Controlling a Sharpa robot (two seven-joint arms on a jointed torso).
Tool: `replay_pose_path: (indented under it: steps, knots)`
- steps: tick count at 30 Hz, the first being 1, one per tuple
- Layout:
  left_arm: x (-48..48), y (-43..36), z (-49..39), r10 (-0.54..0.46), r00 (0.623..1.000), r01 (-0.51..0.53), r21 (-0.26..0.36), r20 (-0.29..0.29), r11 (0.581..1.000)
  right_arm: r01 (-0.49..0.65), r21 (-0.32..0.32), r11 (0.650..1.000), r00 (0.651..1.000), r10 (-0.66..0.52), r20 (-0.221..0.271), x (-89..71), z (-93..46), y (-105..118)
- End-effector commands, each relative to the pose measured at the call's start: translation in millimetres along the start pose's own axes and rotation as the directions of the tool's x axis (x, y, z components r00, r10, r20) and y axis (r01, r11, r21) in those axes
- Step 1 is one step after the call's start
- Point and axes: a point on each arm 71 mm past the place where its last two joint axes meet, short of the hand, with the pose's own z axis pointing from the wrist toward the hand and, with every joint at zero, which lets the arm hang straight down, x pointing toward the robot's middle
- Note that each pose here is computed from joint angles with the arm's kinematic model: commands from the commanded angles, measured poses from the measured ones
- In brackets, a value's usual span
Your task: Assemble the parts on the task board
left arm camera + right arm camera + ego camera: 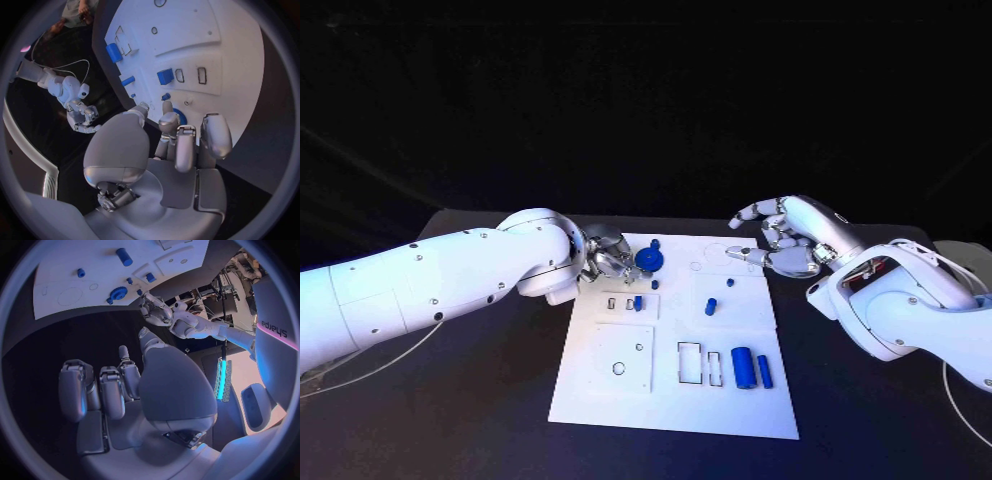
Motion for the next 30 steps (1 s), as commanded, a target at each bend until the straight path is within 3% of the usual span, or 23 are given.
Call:
replay_pose_path:
  steps: [1,10,30]
  knots:
    - [1.7,-0.5,1.1,0.120,0.991,-0.123,-0.062,-0.051,0.990,0.009,-0.007,1.000,1.000,-0.009,-0.021,1.4,0.3,0]
    - [-2.0,-13.1,4.7,0.231,0.970,-0.236,-0.072,-0.069,0.969,0.024,0.005,1.000,0.999,-0.023,-0.030,3.1,1.7,-3]
    - [4.3,-20.1,15.7,0.236,0.958,-0.251,-0.076,-0.162,0.965,0.022,0.022,1.000,0.999,-0.021,-0.031,4.7,3.5,-5]
